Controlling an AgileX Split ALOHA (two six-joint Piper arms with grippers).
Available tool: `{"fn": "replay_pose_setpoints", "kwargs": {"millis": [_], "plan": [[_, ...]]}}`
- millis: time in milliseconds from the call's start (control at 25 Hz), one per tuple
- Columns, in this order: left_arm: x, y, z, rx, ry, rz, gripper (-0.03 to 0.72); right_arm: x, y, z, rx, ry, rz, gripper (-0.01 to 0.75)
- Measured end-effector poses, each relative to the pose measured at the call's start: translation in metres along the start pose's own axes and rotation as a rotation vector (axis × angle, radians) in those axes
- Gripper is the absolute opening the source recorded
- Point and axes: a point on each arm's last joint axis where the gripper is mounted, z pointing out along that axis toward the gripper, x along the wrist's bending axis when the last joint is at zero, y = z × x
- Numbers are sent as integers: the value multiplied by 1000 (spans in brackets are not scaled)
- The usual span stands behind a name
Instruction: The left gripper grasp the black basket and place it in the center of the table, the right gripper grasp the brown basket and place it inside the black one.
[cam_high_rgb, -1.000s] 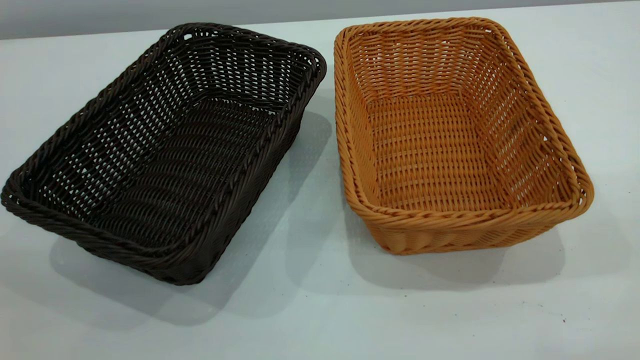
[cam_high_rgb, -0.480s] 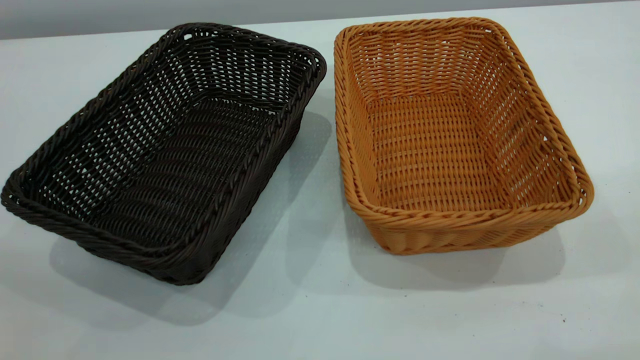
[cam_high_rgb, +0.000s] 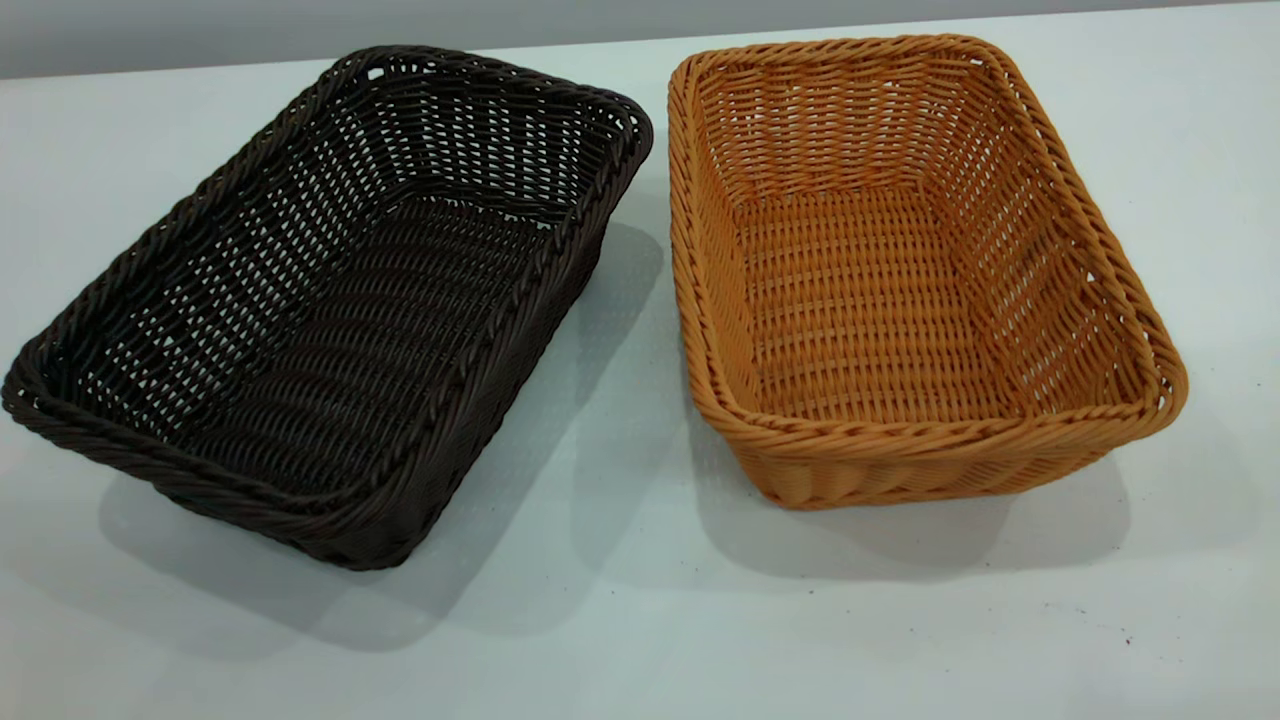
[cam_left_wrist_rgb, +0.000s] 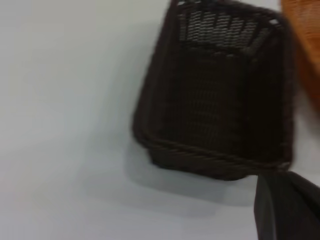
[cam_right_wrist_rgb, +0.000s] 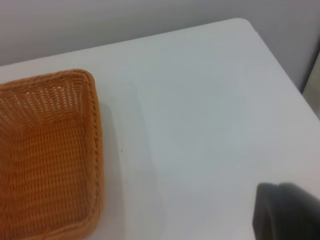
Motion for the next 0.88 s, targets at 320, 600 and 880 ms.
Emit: {"fn": "replay_pose_setpoints", "kwargs": {"millis": [320, 600, 880], "plan": [[-2, 2, 0, -21, -22, -7, -1, 1, 1, 0, -7, 16, 48, 0], [-12, 8, -7, -58, -119, 103, 104, 12, 5, -3, -9, 131, 17, 86], [-11, 38, -12, -20, -114, 156, 417, 31, 18, 10, 73, 345, -34, 388]]}}
